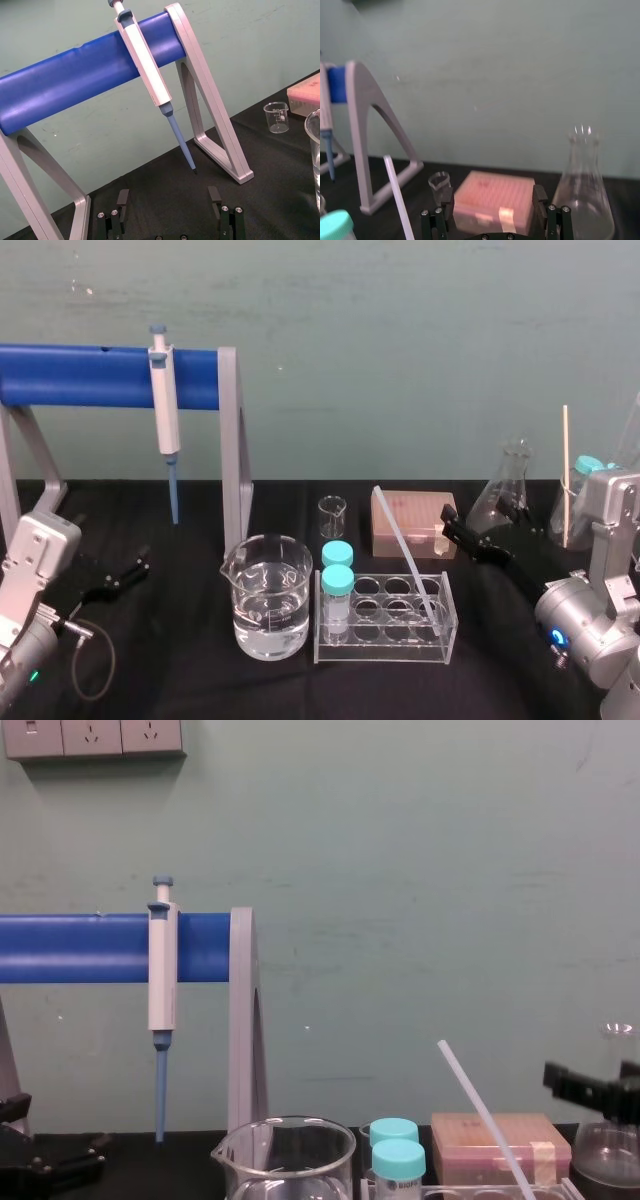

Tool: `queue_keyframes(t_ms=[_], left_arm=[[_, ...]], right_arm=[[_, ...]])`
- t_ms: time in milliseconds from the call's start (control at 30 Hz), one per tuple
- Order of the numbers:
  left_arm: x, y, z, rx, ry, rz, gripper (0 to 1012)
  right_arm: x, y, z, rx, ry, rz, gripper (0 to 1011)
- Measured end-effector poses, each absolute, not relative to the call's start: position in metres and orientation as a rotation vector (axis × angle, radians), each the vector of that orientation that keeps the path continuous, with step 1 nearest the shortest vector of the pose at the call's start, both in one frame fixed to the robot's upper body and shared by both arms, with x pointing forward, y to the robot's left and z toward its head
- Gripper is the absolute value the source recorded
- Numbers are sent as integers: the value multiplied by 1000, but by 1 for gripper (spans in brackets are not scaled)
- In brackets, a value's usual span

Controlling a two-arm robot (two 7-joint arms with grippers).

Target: Pick up the stirring rod with one hand, then place it down.

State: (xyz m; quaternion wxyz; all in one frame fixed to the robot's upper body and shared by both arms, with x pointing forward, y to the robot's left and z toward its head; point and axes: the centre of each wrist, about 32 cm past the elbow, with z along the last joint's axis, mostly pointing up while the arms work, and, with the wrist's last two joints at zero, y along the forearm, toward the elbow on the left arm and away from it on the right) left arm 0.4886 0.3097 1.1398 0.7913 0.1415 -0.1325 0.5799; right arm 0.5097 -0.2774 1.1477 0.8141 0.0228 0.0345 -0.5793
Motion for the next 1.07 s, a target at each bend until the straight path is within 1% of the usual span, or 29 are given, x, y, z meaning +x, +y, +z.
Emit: queue_keyframes(t_ms=[100, 200, 1067], left_arm=[[489, 310, 1140, 305, -285, 1248, 1000], [489, 310, 1140, 304, -285, 1248, 1000], [489, 310, 1140, 304, -285, 1248, 1000]], right_arm=[[509, -278, 1146, 17, 110, -1242, 1000], [509, -279, 1145, 15, 129, -1240, 1000], [509, -279, 1145, 14, 123, -1240, 1000]])
